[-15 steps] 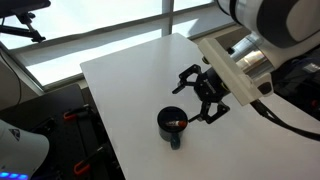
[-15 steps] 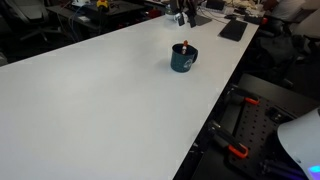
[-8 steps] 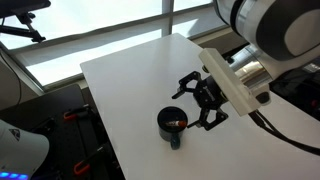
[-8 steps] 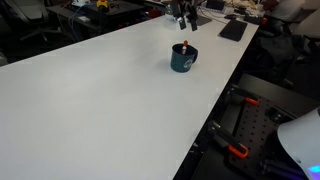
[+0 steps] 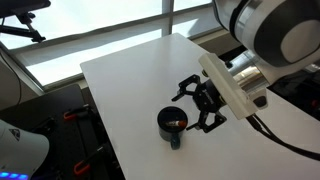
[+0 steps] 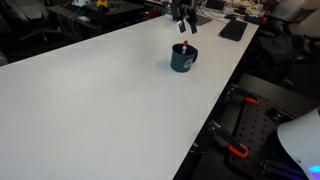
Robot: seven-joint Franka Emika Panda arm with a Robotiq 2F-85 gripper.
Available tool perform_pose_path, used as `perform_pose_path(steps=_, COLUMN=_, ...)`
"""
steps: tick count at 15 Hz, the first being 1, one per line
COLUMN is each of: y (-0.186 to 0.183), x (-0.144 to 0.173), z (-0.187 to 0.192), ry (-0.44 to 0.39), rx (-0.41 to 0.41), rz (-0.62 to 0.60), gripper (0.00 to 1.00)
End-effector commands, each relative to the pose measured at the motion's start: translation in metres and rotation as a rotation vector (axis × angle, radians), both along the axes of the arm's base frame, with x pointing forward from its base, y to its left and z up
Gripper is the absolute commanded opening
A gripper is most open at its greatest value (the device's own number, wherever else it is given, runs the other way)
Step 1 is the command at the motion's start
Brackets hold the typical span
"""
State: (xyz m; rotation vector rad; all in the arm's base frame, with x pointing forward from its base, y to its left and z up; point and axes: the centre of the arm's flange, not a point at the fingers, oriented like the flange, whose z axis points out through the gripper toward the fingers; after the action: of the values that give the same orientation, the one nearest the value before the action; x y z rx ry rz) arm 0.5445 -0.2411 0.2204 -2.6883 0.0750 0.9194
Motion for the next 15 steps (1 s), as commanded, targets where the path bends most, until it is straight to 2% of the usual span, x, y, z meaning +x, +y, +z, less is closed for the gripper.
perform_pose_path(steps=1, y=-0.005, x=0.017, z=-0.021, ry=0.04, rx=-0.006, rz=-0.03, gripper=1.0)
perform_pose_path(steps=3, y=-0.009, x=0.023, z=-0.034, ry=0.042, rx=-0.012, rz=-0.026, gripper=1.0)
perform_pose_path(steps=4, y=-0.004, x=0.006, z=-0.029, ry=0.03, rx=-0.003, rz=-0.006, gripper=1.0)
perform_pose_path(steps=15, y=-0.01, x=0.006, z=-0.042, ry=0.046, rx=-0.001, rz=-0.019, gripper=1.0)
